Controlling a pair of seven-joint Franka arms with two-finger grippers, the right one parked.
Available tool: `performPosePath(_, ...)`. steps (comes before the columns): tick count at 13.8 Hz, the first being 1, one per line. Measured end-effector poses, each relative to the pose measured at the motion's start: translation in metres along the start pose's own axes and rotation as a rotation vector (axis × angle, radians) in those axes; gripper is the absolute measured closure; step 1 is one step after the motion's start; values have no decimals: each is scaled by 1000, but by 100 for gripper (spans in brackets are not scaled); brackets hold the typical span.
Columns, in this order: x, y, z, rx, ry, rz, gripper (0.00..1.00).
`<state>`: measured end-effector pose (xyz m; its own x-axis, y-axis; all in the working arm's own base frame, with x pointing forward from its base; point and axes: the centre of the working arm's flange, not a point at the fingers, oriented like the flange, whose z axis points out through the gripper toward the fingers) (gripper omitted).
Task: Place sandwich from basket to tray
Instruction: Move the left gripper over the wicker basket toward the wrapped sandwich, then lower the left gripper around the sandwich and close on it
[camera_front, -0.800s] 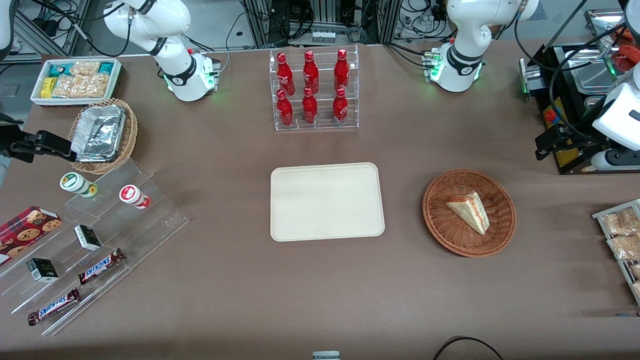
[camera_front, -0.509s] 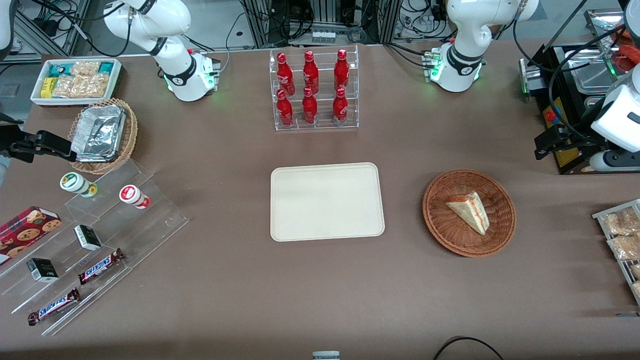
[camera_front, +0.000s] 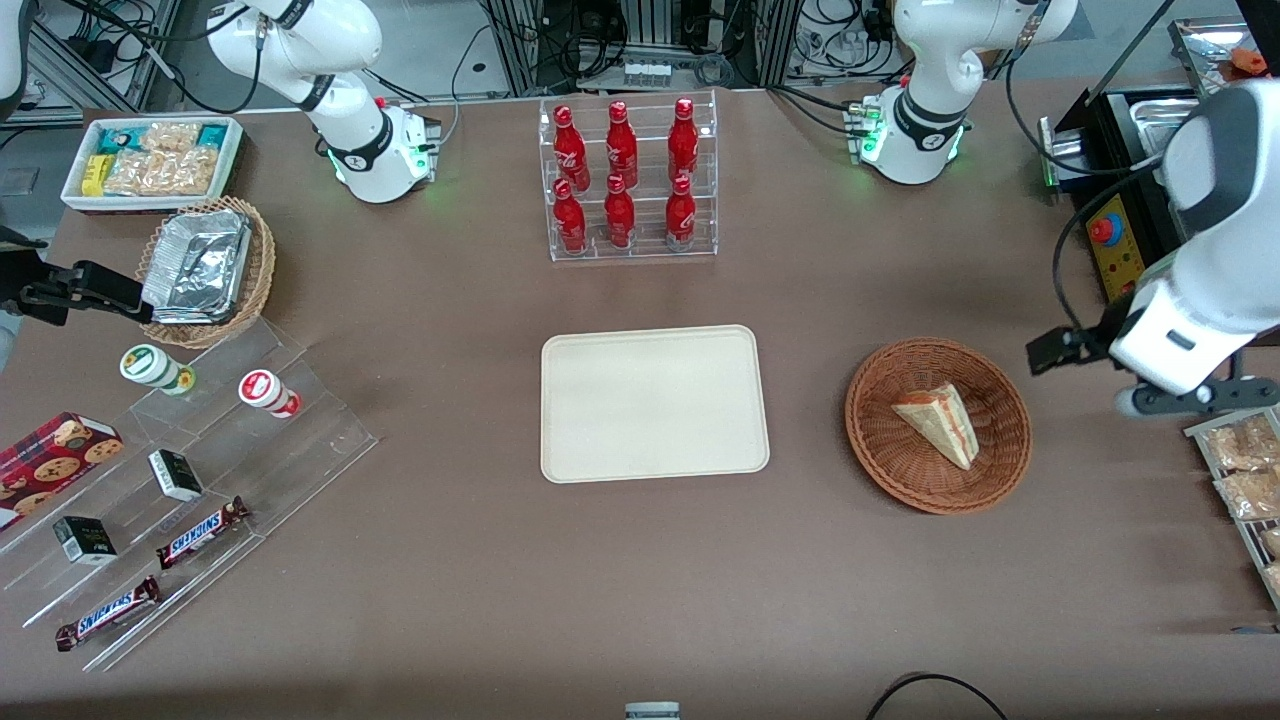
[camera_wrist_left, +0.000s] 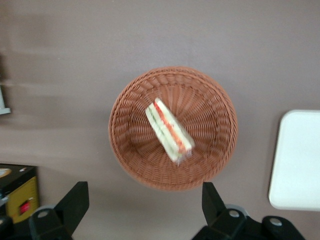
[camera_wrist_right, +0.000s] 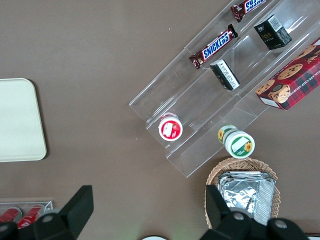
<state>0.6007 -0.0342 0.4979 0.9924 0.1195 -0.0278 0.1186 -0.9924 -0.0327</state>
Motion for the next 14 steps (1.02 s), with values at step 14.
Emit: performPosePath(14,-53,34,178,-54,66,-518,0)
